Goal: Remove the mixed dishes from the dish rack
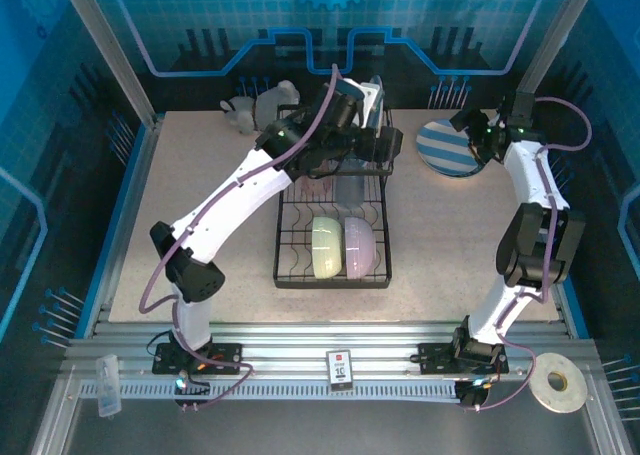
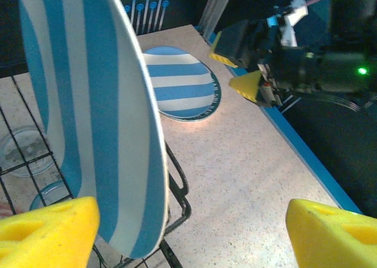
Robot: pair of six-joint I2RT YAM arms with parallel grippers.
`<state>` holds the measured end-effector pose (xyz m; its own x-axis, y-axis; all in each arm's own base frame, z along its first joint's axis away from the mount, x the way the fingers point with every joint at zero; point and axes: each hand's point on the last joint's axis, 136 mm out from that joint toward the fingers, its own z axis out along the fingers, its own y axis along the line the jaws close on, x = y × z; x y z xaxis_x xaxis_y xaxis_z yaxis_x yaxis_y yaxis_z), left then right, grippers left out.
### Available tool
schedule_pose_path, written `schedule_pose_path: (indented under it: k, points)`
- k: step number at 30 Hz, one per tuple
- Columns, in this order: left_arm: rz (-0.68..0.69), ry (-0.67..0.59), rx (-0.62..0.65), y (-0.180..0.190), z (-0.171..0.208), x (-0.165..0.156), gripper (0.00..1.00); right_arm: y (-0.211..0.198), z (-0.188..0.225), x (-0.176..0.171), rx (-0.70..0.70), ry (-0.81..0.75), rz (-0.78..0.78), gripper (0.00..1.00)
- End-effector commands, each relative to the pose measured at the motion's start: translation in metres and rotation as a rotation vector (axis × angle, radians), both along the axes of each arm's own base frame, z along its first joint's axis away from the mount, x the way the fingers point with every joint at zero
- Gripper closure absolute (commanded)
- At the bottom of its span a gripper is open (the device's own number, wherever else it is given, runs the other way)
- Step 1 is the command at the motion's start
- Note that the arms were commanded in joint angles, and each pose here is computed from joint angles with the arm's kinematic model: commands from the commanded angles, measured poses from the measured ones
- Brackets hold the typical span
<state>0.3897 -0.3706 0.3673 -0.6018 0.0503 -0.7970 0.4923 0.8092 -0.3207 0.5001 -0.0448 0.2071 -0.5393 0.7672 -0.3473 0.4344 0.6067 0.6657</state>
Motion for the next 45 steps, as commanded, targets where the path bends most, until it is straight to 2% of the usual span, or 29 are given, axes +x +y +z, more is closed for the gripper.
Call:
schedule_pose_path:
  k: [1, 14, 18, 22, 31, 40, 45]
  points:
    - [0.034, -0.038, 0.055, 0.006, 0.002, 0.006, 0.24, 0.024, 0.012, -0.009, 0.042, -0.041, 0.039, 0.15]
    - [0.078, -0.07, 0.11, 0.008, -0.006, 0.022, 0.54, 0.059, 0.056, -0.056, 0.076, -0.202, 0.1, 0.1]
    - [0.073, -0.07, 0.121, 0.007, -0.008, 0.022, 0.62, 0.076, 0.09, -0.063, 0.109, -0.354, 0.16, 0.0]
    - [0.071, -0.075, 0.133, 0.007, -0.01, 0.024, 0.7, 0.088, 0.122, -0.076, 0.101, -0.472, 0.203, 0.0]
    - [0.072, -0.066, 0.161, 0.006, -0.022, 0.028, 0.82, 0.106, 0.193, -0.11, 0.093, -0.694, 0.272, 0.0]
    - [0.081, -0.052, 0.145, 0.007, -0.02, 0.026, 0.99, 0.116, 0.23, -0.138, 0.101, -0.805, 0.328, 0.0]
    - [0.099, -0.051, 0.138, 0.014, -0.014, 0.021, 1.0, 0.117, 0.235, -0.143, 0.094, -0.816, 0.335, 0.0]
